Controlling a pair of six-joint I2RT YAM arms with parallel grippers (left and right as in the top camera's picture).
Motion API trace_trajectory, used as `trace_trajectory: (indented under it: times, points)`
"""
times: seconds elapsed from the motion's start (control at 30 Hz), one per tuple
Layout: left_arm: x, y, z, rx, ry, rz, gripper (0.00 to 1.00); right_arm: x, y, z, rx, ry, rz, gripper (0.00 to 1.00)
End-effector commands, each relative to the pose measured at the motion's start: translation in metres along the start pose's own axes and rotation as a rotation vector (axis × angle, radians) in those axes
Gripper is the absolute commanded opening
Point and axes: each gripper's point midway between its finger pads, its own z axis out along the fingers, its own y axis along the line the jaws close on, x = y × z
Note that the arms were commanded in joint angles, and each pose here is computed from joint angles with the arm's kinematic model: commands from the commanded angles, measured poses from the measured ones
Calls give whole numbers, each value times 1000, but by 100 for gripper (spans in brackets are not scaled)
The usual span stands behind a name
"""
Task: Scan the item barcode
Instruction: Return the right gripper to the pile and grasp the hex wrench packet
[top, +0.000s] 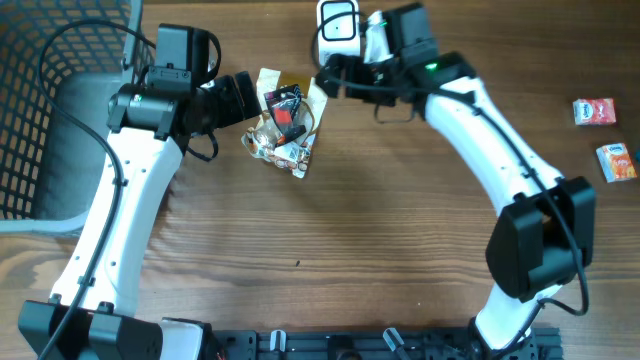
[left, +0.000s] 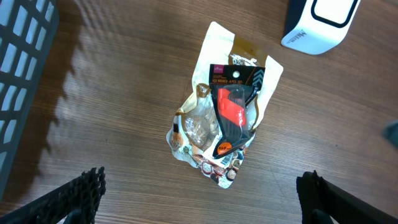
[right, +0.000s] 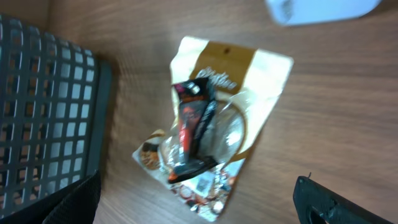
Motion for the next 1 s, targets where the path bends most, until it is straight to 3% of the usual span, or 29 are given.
trace_trajectory:
  times: [0.0, 0.2, 0.27, 0.43, 0.63, 0.77, 0.97]
  points:
    - [-2, 1, 1, -5, -4, -11, 100, 10, 3, 12, 55, -4, 27, 100]
    - [-8, -2, 1, 7, -29, -10, 100, 20, 10, 17, 61, 18, 82, 99]
    - [-14, 6, 0, -27, -57, -19, 100, 26, 2, 26, 75, 36, 91, 89]
    - [-15, 34, 0, -78, -35, -106, 100, 49, -3, 70, 23, 133, 99, 85]
    - [-1, 63, -3, -156, 27, -218, 100, 55, 3, 96, 82, 84, -186, 77]
    - [5, 66, -4, -171, 53, -224, 100, 59, 13, 103, 194, 34, -410, 78]
    - [16, 70, -5, -191, 94, -225, 100, 55, 36, 112, 223, -62, -474, 78]
